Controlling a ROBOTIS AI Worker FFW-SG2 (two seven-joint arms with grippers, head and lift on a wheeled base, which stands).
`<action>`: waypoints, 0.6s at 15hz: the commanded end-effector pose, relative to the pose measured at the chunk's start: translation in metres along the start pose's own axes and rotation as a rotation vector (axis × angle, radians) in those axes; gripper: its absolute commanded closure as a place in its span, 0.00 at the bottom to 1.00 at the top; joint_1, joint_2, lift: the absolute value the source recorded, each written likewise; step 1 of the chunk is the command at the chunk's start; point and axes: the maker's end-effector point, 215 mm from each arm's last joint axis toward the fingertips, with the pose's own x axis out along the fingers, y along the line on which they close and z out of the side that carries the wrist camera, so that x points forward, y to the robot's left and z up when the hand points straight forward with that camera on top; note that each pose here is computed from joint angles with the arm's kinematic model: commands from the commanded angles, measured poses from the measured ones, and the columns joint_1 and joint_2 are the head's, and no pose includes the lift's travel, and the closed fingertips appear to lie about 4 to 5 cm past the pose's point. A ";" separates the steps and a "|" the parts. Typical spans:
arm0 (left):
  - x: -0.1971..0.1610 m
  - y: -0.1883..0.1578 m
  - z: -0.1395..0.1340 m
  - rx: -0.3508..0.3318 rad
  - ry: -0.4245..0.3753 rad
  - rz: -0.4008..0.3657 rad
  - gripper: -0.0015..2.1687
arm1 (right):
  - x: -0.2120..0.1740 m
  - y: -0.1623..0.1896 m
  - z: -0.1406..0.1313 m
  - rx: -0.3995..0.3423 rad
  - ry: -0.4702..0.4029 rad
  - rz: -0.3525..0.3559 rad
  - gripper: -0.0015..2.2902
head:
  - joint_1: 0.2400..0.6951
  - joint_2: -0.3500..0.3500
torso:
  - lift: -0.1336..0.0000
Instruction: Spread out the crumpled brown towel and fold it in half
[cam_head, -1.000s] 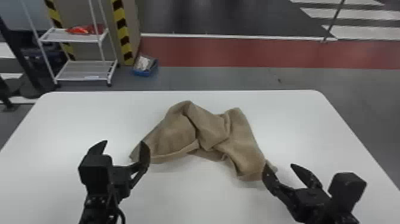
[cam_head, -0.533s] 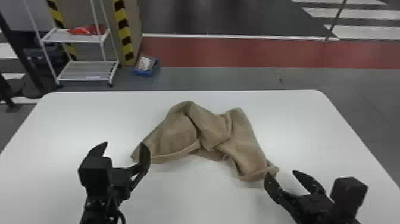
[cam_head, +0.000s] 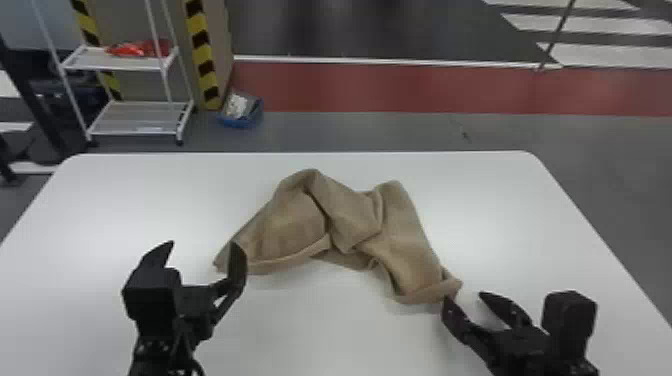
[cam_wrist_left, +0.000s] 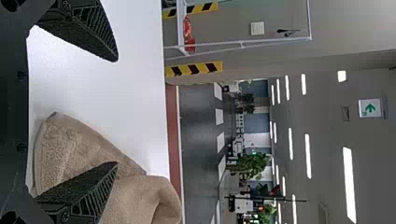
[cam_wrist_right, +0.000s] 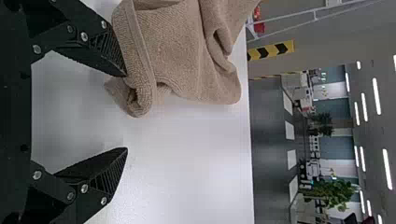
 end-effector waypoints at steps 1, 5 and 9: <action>0.000 -0.001 0.000 -0.001 0.000 -0.001 0.04 | 0.005 -0.001 -0.004 -0.004 0.033 0.003 0.21 | 1.00 0.41 | 0.04; 0.000 0.001 0.001 -0.001 -0.001 0.002 0.04 | 0.011 0.006 -0.005 0.008 0.059 0.030 0.31 | 1.00 0.42 | 0.04; 0.000 0.003 0.002 0.001 -0.004 0.005 0.04 | 0.013 0.014 -0.003 0.008 0.057 0.048 0.36 | 1.00 0.43 | 0.04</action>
